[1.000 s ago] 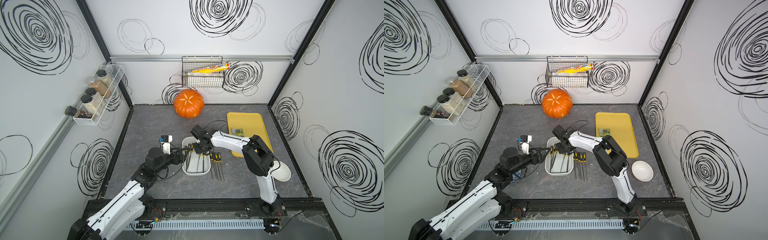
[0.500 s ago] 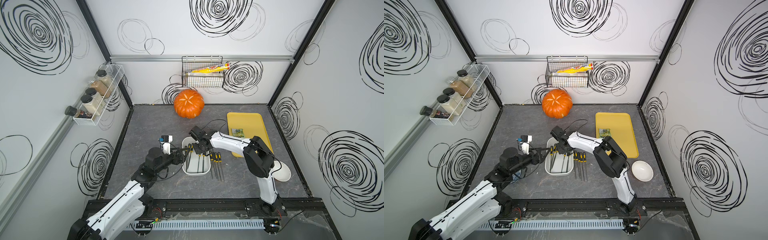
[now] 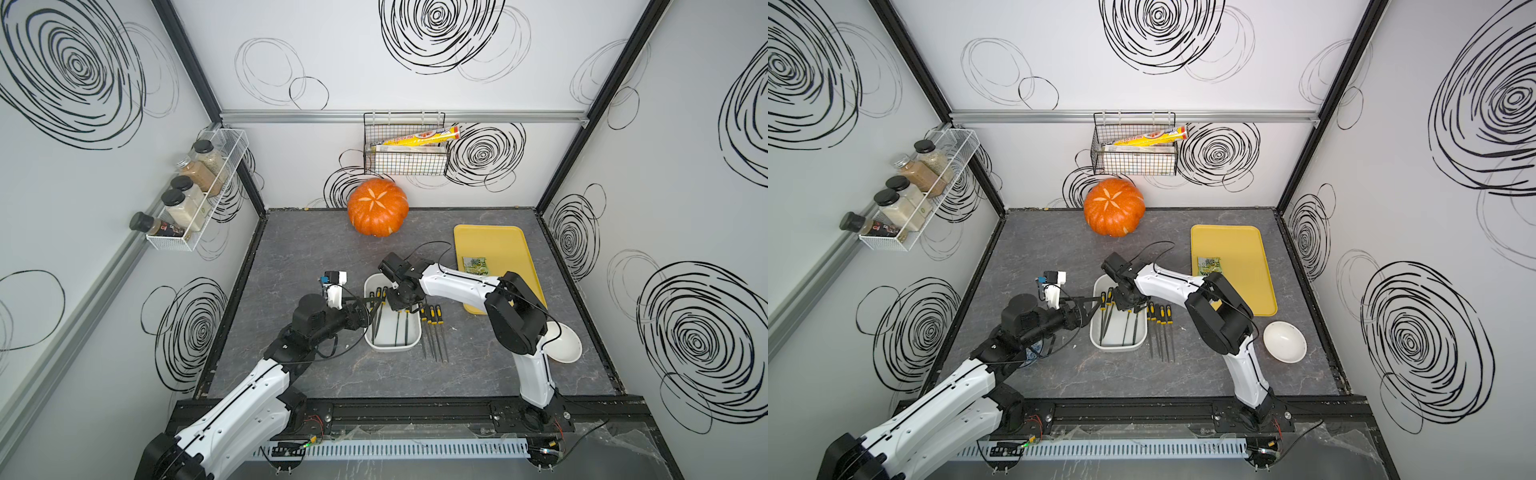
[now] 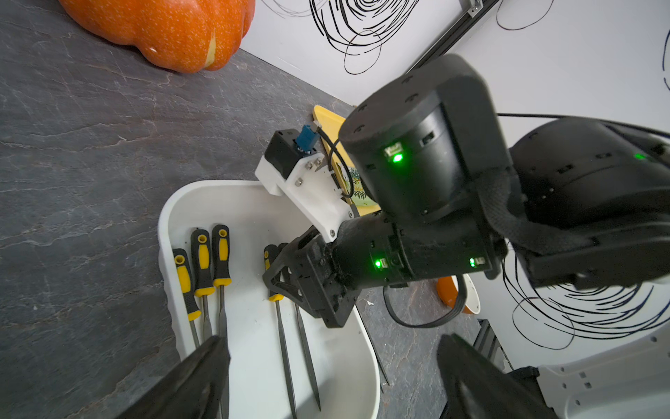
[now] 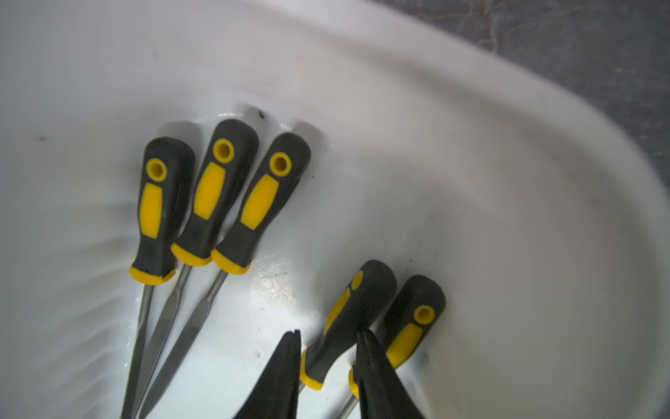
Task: Take the file tool out of the storage box
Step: Pick up the file tool from the storage box.
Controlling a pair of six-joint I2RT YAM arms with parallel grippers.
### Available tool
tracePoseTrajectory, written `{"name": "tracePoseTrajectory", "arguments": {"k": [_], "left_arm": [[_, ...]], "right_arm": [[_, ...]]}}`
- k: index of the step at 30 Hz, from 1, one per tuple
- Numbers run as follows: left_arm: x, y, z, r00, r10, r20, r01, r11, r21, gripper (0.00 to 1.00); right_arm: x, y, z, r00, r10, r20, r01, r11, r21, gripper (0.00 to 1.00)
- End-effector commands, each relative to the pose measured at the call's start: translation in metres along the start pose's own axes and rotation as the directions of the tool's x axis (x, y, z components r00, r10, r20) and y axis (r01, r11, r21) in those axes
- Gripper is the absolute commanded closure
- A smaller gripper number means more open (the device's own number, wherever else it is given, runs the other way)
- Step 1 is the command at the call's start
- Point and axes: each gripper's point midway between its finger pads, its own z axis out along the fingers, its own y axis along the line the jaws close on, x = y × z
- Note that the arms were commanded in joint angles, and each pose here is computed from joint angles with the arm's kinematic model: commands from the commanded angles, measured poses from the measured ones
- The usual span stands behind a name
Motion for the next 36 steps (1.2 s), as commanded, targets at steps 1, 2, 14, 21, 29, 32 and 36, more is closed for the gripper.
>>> {"name": "tracePoseTrajectory", "arguments": {"k": [1,2,14,21,29,32,36], "left_arm": [[-0.011,-0.010,-0.001,0.999,0.025,0.039,-0.026,0.999,0.041,0.03],[-0.011,-0.010,-0.001,0.999,0.025,0.038,-0.027,0.999,0.041,0.03],[-0.012,-0.012,-0.002,0.999,0.027,0.041,-0.029,0.999,0.046,0.03],[-0.012,-0.012,-0.003,0.999,0.027,0.042,-0.029,0.998,0.049,0.02],[-0.017,-0.019,-0.010,0.996,0.041,0.075,-0.046,0.997,0.069,0.02],[-0.018,-0.024,-0.013,0.996,0.047,0.082,-0.054,0.994,0.090,0.02],[-0.017,-0.031,-0.016,0.995,0.054,0.089,-0.065,0.990,0.128,0.01]], "right_arm": [[0.005,-0.005,0.008,0.999,0.024,-0.031,-0.023,0.999,0.047,0.68],[0.005,-0.009,0.009,0.999,0.029,-0.029,-0.027,0.997,0.073,0.68],[0.008,0.001,0.028,0.997,0.021,-0.076,-0.018,0.999,0.039,0.72],[-0.009,0.007,0.018,0.999,0.040,-0.016,-0.040,0.999,0.011,0.85],[-0.049,0.038,-0.032,0.980,0.087,0.178,-0.050,0.978,-0.201,0.90],[-0.063,0.042,-0.060,0.959,0.105,0.264,-0.036,0.967,-0.252,0.91],[-0.074,0.049,-0.092,0.933,0.102,0.345,0.027,0.936,-0.350,0.91]]}}
